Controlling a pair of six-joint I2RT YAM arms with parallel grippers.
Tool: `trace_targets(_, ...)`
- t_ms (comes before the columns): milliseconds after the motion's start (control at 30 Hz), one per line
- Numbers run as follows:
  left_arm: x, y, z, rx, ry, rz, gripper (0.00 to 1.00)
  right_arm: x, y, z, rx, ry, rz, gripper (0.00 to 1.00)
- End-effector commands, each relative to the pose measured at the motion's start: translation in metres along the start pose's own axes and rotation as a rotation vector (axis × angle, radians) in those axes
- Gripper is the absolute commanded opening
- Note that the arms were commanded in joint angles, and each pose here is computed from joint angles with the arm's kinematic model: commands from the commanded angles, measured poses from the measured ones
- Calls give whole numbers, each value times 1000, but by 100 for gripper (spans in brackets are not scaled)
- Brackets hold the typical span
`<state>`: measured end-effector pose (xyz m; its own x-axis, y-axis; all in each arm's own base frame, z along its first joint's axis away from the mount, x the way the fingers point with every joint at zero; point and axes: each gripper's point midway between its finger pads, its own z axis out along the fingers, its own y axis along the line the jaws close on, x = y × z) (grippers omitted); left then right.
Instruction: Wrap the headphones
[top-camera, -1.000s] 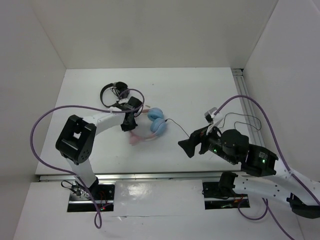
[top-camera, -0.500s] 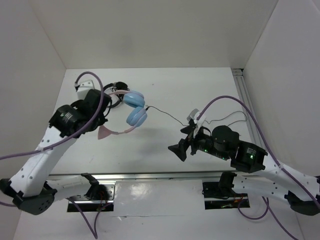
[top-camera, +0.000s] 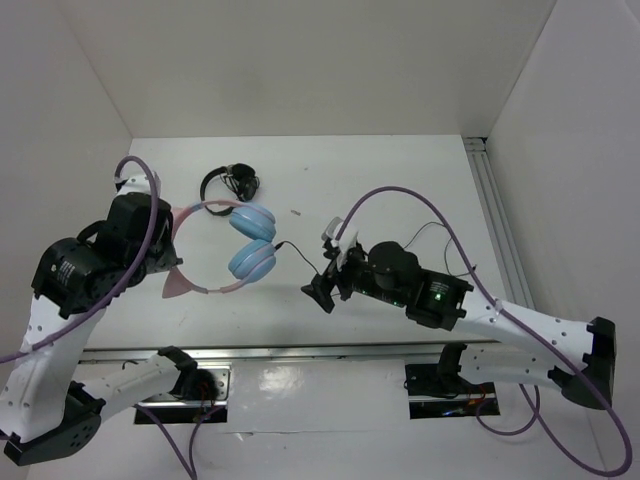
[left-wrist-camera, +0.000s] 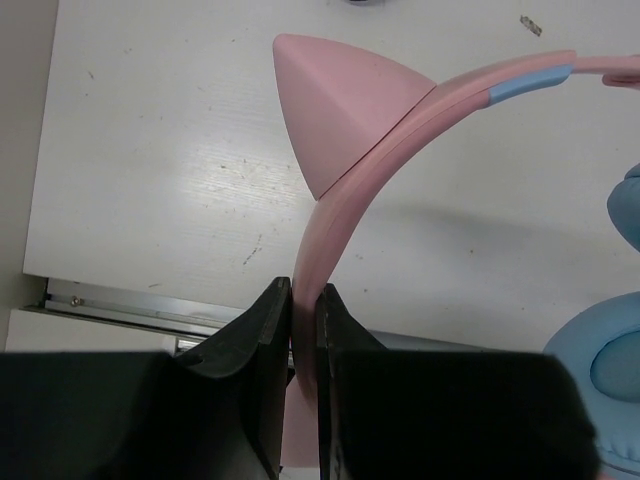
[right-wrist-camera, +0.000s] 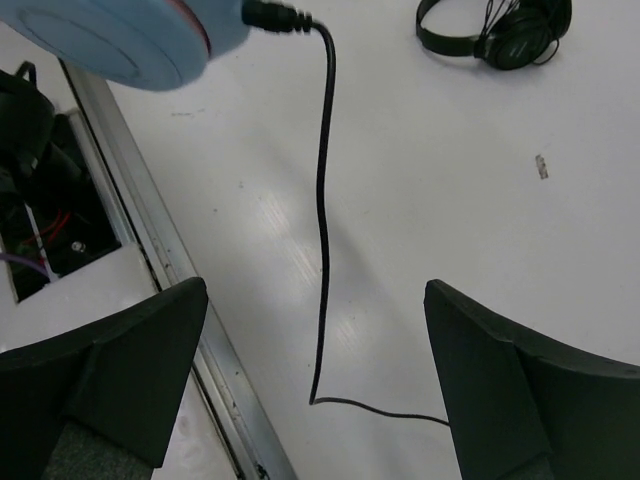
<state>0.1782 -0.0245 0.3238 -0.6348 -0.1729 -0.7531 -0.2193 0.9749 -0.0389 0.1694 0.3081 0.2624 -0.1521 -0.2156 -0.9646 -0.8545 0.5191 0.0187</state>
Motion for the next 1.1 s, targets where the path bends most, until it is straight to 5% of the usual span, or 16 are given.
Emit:
trace_targets(0, -16, -10, -14, 90, -61, -48, 0, -20, -1, 7, 0, -116, -14, 96)
trace_targets(133, -16, -10, -14, 90, -61, -48, 0, -13, 5, 23, -58, -110, -3, 81)
trace_targets(200, -17, -7, -16, 88, -68, -69, 0, -11, 3, 30, -58, -116, -1, 55)
trace_targets(267, -19, -8, -18, 93, -74, -96, 0, 2, 4, 36, -59, -97, 23, 7)
trace_targets(300, -23, -11, -23, 121, -83, -106, 0, 1, -4, 40, -49, -115, 39, 4)
trace_targets(433, -38, -35, -38, 257, -111, -180, 0, 3, -15, 36, -108, -171, 105, 4)
trace_targets(767, -63, -85, -70, 553, -134, -273, 0, -10, -25, 4, -158, -315, 125, 22)
trace_targets(1067, -76, -97, -76, 613, -149, -366, 0, -12, -17, 7, -209, -373, 145, 24)
